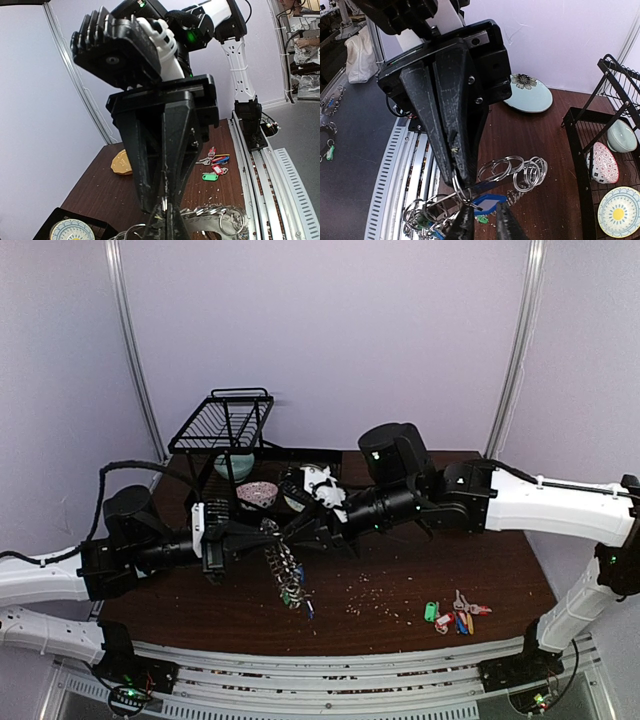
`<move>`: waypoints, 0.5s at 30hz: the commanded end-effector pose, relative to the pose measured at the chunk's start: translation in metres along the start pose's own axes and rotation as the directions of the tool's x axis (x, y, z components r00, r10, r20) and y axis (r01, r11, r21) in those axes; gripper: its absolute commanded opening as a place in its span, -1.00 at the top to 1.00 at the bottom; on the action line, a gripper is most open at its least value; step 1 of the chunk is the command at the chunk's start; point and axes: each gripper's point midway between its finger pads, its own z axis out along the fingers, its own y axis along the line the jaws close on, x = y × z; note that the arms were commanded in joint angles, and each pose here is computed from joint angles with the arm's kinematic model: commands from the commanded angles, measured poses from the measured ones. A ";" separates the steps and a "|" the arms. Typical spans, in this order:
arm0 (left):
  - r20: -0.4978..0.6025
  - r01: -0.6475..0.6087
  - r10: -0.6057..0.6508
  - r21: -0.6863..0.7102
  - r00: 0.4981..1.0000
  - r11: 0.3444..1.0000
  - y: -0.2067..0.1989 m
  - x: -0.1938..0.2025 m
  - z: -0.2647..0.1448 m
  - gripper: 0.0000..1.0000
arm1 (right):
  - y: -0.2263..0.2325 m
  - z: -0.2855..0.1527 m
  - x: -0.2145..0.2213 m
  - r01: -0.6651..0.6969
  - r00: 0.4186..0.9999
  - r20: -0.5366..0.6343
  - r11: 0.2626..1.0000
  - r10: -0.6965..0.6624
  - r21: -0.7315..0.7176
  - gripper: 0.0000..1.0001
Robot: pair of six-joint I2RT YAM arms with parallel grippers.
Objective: Put the keys on the keyring
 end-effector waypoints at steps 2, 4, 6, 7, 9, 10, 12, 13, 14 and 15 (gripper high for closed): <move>0.124 -0.049 0.053 -0.031 0.991 0.998 0.007 -0.033 -0.005 1.00 | 0.007 0.002 -0.008 0.003 1.000 0.027 0.998 -0.001 -0.062 0.93; 0.130 -0.049 0.052 -0.031 0.990 0.998 0.007 -0.034 -0.006 1.00 | 0.008 0.005 -0.006 0.006 1.000 0.023 0.997 -0.005 -0.074 1.00; 0.151 -0.050 0.055 -0.038 0.987 0.998 0.007 -0.038 -0.009 1.00 | 0.009 0.008 -0.002 0.001 1.000 0.011 0.996 0.000 -0.086 1.00; 0.168 -0.051 0.057 -0.041 0.984 0.998 0.007 -0.041 -0.011 1.00 | 0.011 0.010 -0.001 -0.003 1.000 0.009 0.995 0.004 -0.099 1.00; 0.196 -0.047 0.055 -0.044 0.979 0.998 0.005 -0.045 -0.015 1.00 | 0.014 0.011 -0.005 -0.009 0.999 0.032 0.992 0.013 -0.124 1.00; 0.208 -0.048 0.056 -0.043 0.976 0.998 0.005 -0.047 -0.016 1.00 | 0.018 0.012 -0.008 -0.011 0.999 0.049 0.990 0.019 -0.141 1.00; 0.211 -0.047 0.054 -0.036 0.976 0.998 0.004 -0.047 -0.015 1.00 | 0.021 0.013 -0.011 -0.012 0.997 0.070 0.987 0.023 -0.158 1.00; 0.213 -0.047 0.054 -0.037 0.976 0.998 0.004 -0.047 -0.015 1.00 | 0.022 0.015 -0.012 -0.013 0.997 0.075 0.987 0.025 -0.162 1.00; 0.216 -0.046 0.053 -0.040 0.975 0.998 0.004 -0.048 -0.016 1.00 | 0.023 0.016 -0.012 -0.014 0.997 0.078 0.986 0.027 -0.166 1.00; 0.220 -0.048 0.056 -0.044 0.974 0.998 0.004 -0.048 -0.017 1.00 | 0.024 0.016 -0.012 -0.017 0.996 0.081 0.985 0.031 -0.171 1.00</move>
